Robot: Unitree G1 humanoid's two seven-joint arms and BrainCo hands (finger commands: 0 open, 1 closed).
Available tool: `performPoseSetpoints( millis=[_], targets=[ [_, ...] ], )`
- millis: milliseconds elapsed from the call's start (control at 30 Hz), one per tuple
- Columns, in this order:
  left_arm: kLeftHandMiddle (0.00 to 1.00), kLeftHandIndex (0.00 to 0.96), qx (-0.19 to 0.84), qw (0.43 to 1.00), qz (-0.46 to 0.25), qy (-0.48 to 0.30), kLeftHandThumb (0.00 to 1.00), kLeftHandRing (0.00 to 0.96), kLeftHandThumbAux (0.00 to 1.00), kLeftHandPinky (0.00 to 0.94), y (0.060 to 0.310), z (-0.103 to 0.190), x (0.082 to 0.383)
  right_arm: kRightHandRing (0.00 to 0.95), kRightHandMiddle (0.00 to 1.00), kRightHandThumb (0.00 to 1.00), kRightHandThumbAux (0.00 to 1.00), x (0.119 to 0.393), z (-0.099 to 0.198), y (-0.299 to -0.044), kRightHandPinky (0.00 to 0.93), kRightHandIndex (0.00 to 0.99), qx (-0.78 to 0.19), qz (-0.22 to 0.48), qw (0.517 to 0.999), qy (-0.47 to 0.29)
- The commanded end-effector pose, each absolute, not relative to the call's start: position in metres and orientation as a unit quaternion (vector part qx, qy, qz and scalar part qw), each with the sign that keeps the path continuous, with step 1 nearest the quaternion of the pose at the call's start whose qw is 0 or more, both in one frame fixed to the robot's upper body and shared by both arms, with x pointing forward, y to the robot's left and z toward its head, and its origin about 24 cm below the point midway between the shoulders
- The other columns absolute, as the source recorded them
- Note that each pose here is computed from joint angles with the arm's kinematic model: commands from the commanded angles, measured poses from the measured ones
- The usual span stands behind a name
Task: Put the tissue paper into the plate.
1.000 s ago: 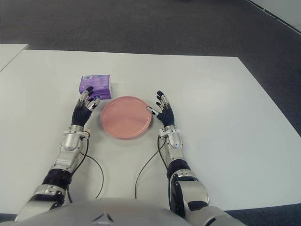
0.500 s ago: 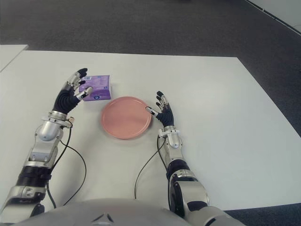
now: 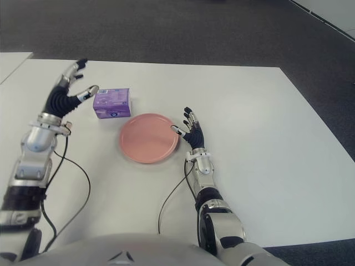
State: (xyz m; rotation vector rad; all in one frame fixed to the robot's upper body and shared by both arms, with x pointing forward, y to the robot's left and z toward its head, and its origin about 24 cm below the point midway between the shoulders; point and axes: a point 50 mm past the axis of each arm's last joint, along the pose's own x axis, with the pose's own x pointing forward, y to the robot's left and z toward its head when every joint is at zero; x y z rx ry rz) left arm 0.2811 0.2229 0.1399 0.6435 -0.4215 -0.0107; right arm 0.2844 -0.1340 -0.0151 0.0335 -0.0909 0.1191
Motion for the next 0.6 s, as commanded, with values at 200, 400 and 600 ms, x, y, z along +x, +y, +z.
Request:
performPoseSetpoints(
  millis=[200,400,600],
  targets=[
    [0.000,0.000,0.485,0.854,0.021,-0.187,0.038,0.000,0.420,0.000,0.246,0.149,0.309,0.013,0.030,0.096,0.706,0.243,-0.063,-0.127,0.055,0.062,0.049,0.042,0.996,0.064],
    [0.000,0.000,0.629,0.757,0.008,-0.176,0.061,0.000,0.392,0.000,0.253,0.156,0.337,0.013,0.030,0.096,0.706,0.243,-0.063,-0.128,0.055,0.062,0.049,0.042,0.996,0.066],
    [0.000,0.000,0.748,0.651,-0.020,-0.130,0.084,0.000,0.391,0.000,0.261,0.140,0.359,0.013,0.030,0.096,0.706,0.244,-0.063,-0.129,0.055,0.062,0.049,0.042,0.996,0.067]
  ],
)
